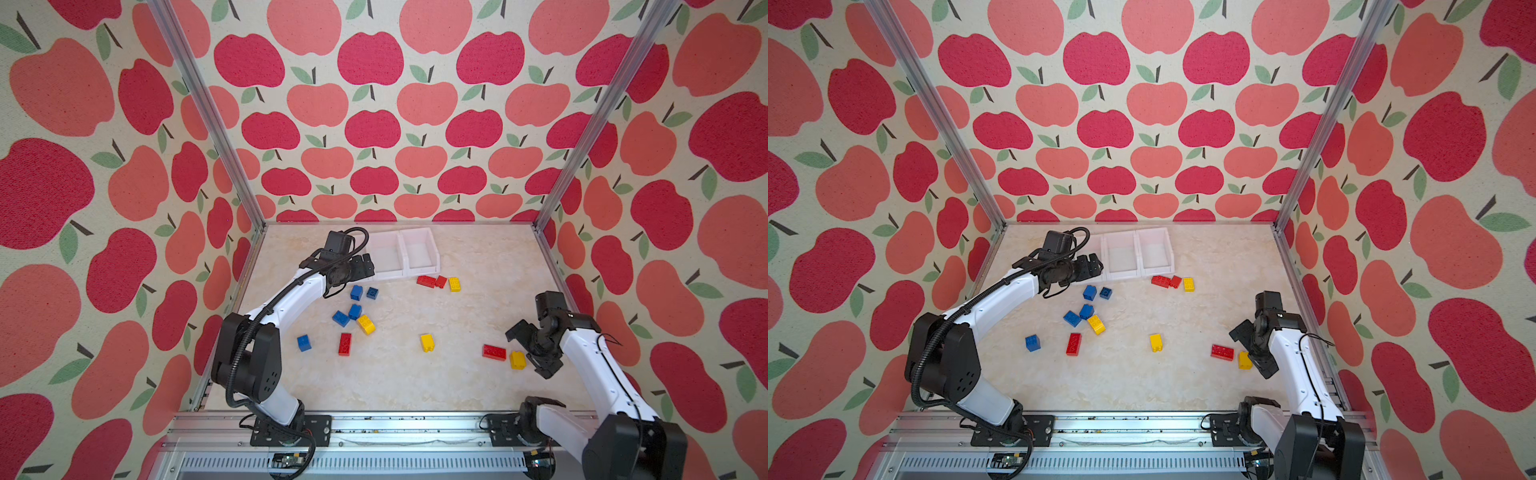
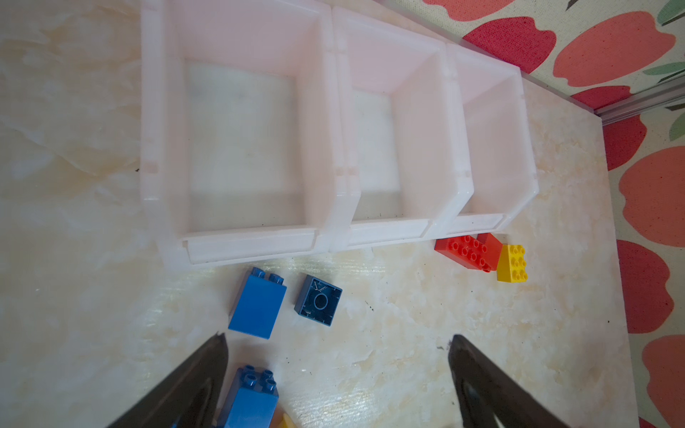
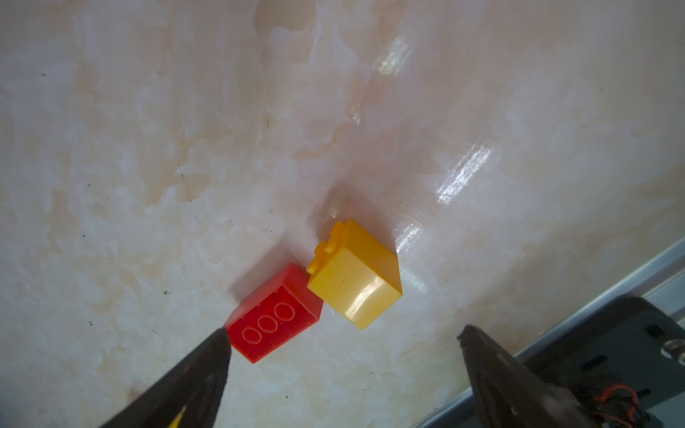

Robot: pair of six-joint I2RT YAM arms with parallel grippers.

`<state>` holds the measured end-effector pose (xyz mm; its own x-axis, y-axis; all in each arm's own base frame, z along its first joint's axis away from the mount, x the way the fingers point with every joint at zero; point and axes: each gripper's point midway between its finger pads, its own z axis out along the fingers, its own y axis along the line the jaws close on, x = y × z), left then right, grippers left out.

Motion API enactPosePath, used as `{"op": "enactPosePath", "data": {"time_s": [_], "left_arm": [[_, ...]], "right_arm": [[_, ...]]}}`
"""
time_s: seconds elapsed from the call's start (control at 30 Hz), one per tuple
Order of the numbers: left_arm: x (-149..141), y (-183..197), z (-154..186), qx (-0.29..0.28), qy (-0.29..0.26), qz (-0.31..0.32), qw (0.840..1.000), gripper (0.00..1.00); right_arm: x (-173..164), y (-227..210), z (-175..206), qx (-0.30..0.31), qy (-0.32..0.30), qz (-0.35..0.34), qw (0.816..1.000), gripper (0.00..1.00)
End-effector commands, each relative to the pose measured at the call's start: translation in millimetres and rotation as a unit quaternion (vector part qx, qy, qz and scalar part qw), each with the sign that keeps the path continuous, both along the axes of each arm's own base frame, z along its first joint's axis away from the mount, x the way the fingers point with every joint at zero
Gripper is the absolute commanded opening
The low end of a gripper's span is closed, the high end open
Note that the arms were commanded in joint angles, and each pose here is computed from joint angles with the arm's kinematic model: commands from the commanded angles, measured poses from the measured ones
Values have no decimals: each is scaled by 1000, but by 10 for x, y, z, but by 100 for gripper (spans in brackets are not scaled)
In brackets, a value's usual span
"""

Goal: Sort the legos into containers by color
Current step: Pick up the lego from the bottom-right of the table.

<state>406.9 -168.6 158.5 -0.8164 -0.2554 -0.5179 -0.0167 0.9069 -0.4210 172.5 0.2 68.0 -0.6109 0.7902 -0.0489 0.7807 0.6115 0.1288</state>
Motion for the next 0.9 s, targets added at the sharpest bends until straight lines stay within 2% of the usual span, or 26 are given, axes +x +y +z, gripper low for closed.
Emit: {"op": "enactPosePath", "data": {"time_s": [0.0,0.23,0.37,0.83,0.87], "left_arm": [[-9,-1,93,-13,-15,-14,1000,95],[-15,44,83,-15,-12,-15,1000,96],[-10,64,87,-15,-12,-12,1000,96],[-22,86,137,-13,-14,-8,1000,96],[-23,91,136,-12,-14,-7,1000,97]], "right_arm": [[-119,87,-70,41,25,-59,997,99],[-159,94,-175,62,37,-149,986,96],[-117,47,-198,56,19,-181,982,86],[72,-12,-368,57,20,-191,980,80],[69,-11,-384,58,24,-193,979,77]]}}
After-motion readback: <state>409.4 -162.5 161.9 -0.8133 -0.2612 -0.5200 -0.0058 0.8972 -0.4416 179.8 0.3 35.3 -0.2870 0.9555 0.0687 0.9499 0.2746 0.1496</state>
